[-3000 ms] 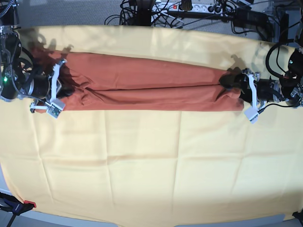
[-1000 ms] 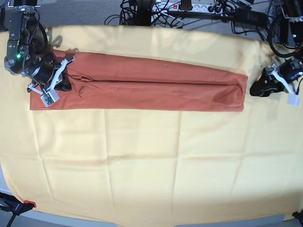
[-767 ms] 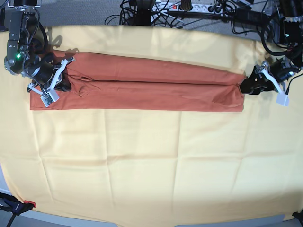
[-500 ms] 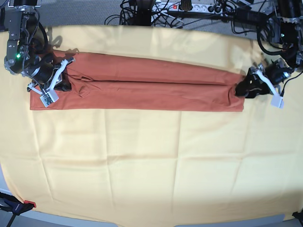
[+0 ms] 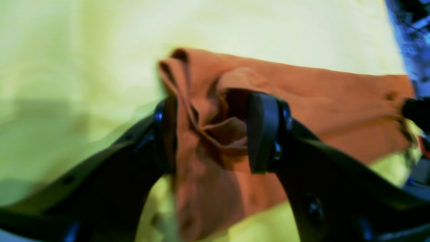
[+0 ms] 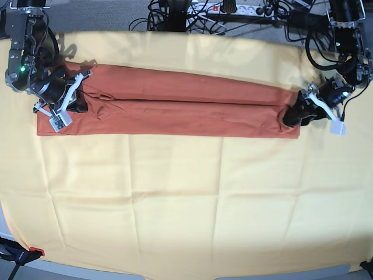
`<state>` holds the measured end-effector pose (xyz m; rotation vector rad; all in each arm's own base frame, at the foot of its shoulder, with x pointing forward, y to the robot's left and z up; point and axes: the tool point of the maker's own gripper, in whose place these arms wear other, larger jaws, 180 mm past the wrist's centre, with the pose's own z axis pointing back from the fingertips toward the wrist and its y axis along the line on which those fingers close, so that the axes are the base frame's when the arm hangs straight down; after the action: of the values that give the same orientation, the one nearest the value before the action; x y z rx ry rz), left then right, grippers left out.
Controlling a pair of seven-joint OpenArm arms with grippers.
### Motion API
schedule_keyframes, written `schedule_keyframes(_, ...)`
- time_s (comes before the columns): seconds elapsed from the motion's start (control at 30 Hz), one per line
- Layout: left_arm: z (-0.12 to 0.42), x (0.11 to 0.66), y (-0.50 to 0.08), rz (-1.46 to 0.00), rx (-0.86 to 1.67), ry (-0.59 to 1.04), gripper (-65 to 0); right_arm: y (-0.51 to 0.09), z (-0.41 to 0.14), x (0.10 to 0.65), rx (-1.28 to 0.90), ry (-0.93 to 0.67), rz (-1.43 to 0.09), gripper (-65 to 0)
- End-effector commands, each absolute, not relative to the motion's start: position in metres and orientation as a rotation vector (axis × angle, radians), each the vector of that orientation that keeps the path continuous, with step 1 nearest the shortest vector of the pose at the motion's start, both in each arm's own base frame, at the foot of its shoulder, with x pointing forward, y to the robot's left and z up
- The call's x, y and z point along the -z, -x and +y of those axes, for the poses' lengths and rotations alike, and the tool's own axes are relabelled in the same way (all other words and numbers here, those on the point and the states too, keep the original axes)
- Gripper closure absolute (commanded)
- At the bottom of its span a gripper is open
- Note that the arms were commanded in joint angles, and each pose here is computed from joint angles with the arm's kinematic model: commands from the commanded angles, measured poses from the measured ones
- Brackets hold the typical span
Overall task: Fold the T-shirt properly
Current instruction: 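Grasp the folded strip's ends with both grippers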
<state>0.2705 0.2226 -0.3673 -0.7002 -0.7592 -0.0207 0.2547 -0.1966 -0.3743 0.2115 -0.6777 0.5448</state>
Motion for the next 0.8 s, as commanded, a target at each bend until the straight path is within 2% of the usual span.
schedule_keyframes(0.0,0.218,0.379,-0.255,-0.668,0.067,0.695,-32.3,-0.259,-0.201,0.368,-0.555,-0.196,-0.690,0.0)
schedule_keyframes(0.17,0.204,0.360,-0.255,-0.707,0.077,0.826,-31.0,-0.259,-0.201,0.368,-0.555,-0.196,-0.690,0.0)
schedule_keyframes(0.23,0.203,0.356,-0.258,-0.722,0.069,0.836,-22.5,-0.259,-0.201,0.368,-0.555,-0.196,-0.690,0.0)
schedule_keyframes(0.33,0.203,0.355,-0.259,-0.724,0.070,0.836,-1.1,-0.259,-0.201,0.368,-0.555,-0.196,-0.690,0.0)
schedule_keyframes(0.77,0.197,0.303,-0.272,-0.869,0.118,0.912,0.0,-0.259,-0.201,0.368,-0.555,-0.195,-0.690,0.0)
